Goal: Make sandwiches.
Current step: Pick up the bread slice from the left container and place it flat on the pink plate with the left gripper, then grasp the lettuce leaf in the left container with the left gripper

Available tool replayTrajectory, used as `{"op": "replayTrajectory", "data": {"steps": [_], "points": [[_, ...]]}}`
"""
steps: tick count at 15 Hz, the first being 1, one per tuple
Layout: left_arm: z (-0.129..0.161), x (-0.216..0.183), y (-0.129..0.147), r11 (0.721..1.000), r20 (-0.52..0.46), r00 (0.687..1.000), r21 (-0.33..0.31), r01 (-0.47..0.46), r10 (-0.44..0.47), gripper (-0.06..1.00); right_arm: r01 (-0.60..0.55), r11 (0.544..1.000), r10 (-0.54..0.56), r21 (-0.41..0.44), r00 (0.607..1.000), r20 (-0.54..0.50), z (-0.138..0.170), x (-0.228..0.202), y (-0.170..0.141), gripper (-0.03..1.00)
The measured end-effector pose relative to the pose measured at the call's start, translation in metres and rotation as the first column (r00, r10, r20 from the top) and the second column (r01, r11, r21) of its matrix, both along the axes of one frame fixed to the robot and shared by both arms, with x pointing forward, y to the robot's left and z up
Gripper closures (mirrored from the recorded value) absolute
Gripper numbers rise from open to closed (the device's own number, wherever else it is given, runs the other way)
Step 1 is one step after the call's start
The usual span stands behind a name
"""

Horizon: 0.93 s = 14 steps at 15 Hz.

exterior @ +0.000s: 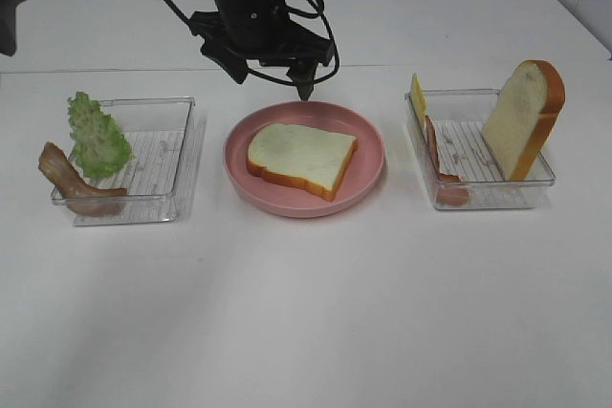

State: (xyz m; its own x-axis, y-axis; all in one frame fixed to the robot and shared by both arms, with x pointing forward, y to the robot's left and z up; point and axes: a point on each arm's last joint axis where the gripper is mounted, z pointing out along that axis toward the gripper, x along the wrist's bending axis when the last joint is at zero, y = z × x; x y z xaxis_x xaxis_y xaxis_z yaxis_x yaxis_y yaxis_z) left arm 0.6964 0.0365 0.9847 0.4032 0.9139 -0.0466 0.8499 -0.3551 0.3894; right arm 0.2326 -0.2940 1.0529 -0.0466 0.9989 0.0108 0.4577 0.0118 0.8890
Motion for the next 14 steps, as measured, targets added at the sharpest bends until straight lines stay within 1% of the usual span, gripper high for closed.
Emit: {"op": "replayTrajectory", "data": {"steps": [2, 4, 5, 6, 8, 9, 10, 11, 13, 14], "points": [[0.019, -0.001, 0.008, 1.0, 0.003, 1.0, -0.002, -0.012, 0.012, 0.11, 0.0, 1.0, 0.0, 0.0, 1.0, 0.0, 0.0, 0.0, 0.0, 0.21], [0.034, 0.003, 0.024, 0.999, 0.023, 0.999, -0.014, -0.044, 0.044, 0.11, 0.0, 1.0, 0.0, 0.0, 1.0, 0.0, 0.0, 0.0, 0.0, 0.21], [0.04, 0.008, 0.035, 0.997, 0.034, 0.997, -0.022, -0.069, 0.07, 0.11, 0.0, 1.0, 0.0, 0.0, 1.0, 0.0, 0.0, 0.0, 0.0, 0.21], [0.046, 0.013, 0.049, 0.994, 0.034, 0.994, -0.042, -0.105, 0.106, 0.11, 0.0, 1.0, 0.0, 0.0, 1.0, 0.0, 0.0, 0.0, 0.0, 0.21], [0.05, 0.022, 0.073, 0.984, 0.021, 0.987, -0.078, -0.16, 0.162, 0.11, 0.0, 1.0, 0.0, 0.0, 1.0, 0.0, 0.0, 0.0, 0.0, 0.21], [0.052, 0.027, 0.088, 0.978, 0.022, 0.981, -0.083, -0.191, 0.193, 0.11, 0.0, 1.0, 0.0, 0.0, 1.0, 0.0, 0.0, 0.0, 0.0, 0.21], [0.054, 0.029, 0.095, 0.975, 0.025, 0.978, -0.085, -0.205, 0.208, 0.11, 0.0, 1.0, 0.0, 0.0, 1.0, 0.0, 0.0, 0.0, 0.0, 0.21], [0.059, 0.031, 0.109, 0.969, 0.031, 0.972, -0.09, -0.231, 0.234, 0.11, 0.0, 1.0, 0.0, 0.0, 1.0, 0.0, 0.0, 0.0, 0.0, 0.21], [0.077, 0.029, 0.146, 0.949, 0.04, 0.952, -0.096, -0.299, 0.304, 0.11, 0.0, 1.0, 0.0, 0.0, 1.0, 0.0, 0.0, 0.0, 0.0, 0.21], [0.079, 0.028, 0.153, 0.945, 0.039, 0.948, -0.095, -0.312, 0.317, 0.11, 0.0, 1.0, 0.0, 0.0, 1.0, 0.0, 0.0, 0.0, 0.0, 0.21]]}}
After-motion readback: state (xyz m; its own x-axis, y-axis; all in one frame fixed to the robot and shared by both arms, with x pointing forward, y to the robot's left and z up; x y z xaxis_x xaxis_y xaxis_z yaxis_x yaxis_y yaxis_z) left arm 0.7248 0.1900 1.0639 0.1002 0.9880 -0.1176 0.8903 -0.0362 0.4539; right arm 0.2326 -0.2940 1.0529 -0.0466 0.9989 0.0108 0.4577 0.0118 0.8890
